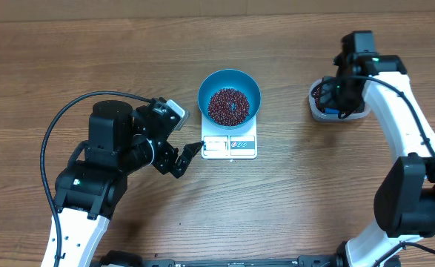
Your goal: Scoop item into bowl and weigh 150g on scale
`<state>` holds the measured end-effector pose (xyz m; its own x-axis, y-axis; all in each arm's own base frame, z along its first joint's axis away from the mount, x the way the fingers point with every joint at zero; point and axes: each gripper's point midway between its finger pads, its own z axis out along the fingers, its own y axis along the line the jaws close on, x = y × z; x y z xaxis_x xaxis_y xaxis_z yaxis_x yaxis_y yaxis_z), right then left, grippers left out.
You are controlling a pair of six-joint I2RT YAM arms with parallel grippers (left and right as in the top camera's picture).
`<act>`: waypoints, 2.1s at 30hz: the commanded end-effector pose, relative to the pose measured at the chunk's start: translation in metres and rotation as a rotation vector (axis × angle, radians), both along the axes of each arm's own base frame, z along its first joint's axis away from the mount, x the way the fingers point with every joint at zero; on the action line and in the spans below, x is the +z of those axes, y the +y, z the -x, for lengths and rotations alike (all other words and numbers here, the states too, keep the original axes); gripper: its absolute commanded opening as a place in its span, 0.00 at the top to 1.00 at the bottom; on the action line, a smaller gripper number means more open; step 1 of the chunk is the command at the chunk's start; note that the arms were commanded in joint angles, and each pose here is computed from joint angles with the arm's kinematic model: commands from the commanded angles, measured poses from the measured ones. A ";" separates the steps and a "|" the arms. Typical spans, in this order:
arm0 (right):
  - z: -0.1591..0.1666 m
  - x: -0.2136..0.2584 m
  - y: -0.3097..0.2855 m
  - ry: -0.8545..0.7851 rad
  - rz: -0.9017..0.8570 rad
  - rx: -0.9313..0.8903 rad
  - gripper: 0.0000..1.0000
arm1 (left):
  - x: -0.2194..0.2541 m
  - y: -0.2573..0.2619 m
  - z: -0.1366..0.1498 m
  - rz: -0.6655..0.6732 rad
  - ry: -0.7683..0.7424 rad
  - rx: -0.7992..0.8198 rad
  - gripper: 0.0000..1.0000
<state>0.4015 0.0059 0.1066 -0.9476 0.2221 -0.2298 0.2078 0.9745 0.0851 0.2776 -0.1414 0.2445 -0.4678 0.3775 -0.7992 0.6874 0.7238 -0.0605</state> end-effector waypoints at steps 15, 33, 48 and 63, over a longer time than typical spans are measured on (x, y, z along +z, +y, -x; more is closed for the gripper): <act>-0.002 0.012 -0.025 -0.045 -0.394 -0.100 0.96 | 0.011 -0.002 -0.003 0.003 -0.037 -0.020 0.00; 0.000 0.026 -0.069 -0.129 -0.525 -0.174 0.96 | 0.011 -0.002 -0.003 0.003 -0.037 -0.020 0.00; 0.006 0.062 -0.074 -0.283 -0.778 -0.067 0.96 | 0.011 -0.002 -0.003 0.003 -0.037 -0.020 0.00; 0.013 0.084 -0.051 -0.302 -0.927 -0.016 0.96 | 0.011 -0.002 -0.003 0.003 -0.037 -0.020 0.01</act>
